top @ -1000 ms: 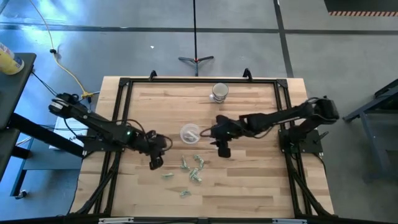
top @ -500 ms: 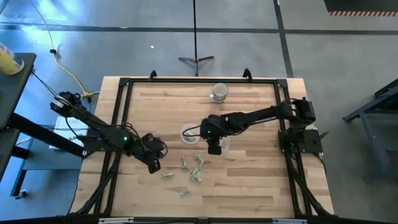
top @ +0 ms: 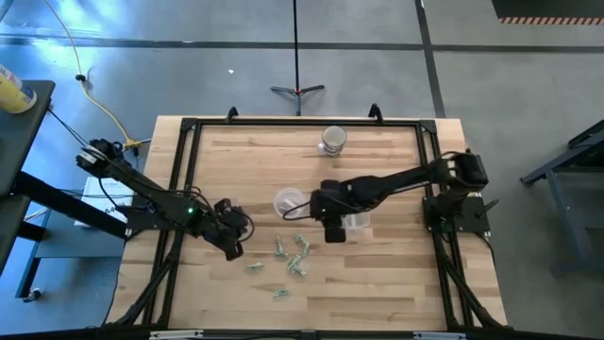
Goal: Pick and place Stevia / Truvia into bins
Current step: Put the green stevia packet into the left transparent container
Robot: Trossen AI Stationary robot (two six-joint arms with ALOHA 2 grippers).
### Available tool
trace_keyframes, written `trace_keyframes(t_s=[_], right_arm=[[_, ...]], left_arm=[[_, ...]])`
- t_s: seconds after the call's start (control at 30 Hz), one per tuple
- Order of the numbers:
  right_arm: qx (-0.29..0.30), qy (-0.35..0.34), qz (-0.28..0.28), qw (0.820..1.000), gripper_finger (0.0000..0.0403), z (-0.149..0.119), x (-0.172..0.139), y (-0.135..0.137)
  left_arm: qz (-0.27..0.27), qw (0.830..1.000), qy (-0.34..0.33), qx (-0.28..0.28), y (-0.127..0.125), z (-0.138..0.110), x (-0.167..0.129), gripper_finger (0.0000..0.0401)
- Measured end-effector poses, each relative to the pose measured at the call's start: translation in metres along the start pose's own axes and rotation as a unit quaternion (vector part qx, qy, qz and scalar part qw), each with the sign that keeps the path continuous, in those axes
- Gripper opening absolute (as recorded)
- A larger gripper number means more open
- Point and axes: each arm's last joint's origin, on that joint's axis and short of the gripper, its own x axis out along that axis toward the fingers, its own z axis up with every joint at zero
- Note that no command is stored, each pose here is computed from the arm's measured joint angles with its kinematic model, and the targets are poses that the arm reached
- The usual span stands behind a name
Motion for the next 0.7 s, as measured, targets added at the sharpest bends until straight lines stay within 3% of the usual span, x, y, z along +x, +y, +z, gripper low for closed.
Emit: trace_keyframes(t_s=[0.2, 0.33, 0.43, 0.53, 0.7], right_arm=[[-0.089, -0.020, -0.056, 0.994, 0.0133, -0.001, -0.025, 0.015], [-0.158, -0.003, -0.090, 0.983, 0.0134, -0.007, -0.039, 0.028], [-0.168, 0.020, -0.089, 0.981, 0.0134, -0.014, -0.043, 0.036], [-0.155, 0.045, -0.075, 0.984, 0.0134, -0.021, -0.044, 0.045], [-0.134, 0.046, -0.102, 0.985, 0.0134, -0.042, -0.036, 0.054]], left_arm=[[-0.035, 0.998, 0.023, 0.043, -0.007, -0.001, 0.008, 0.0046], [-0.102, 0.990, 0.055, 0.080, -0.021, -0.004, 0.020, 0.0046], [-0.126, 0.986, 0.046, 0.098, -0.032, -0.007, 0.024, 0.0056], [-0.134, 0.987, 0.037, 0.081, -0.038, -0.009, 0.023, 0.0091], [-0.141, 0.988, 0.052, 0.041, -0.041, -0.012, 0.021, 0.0174]])
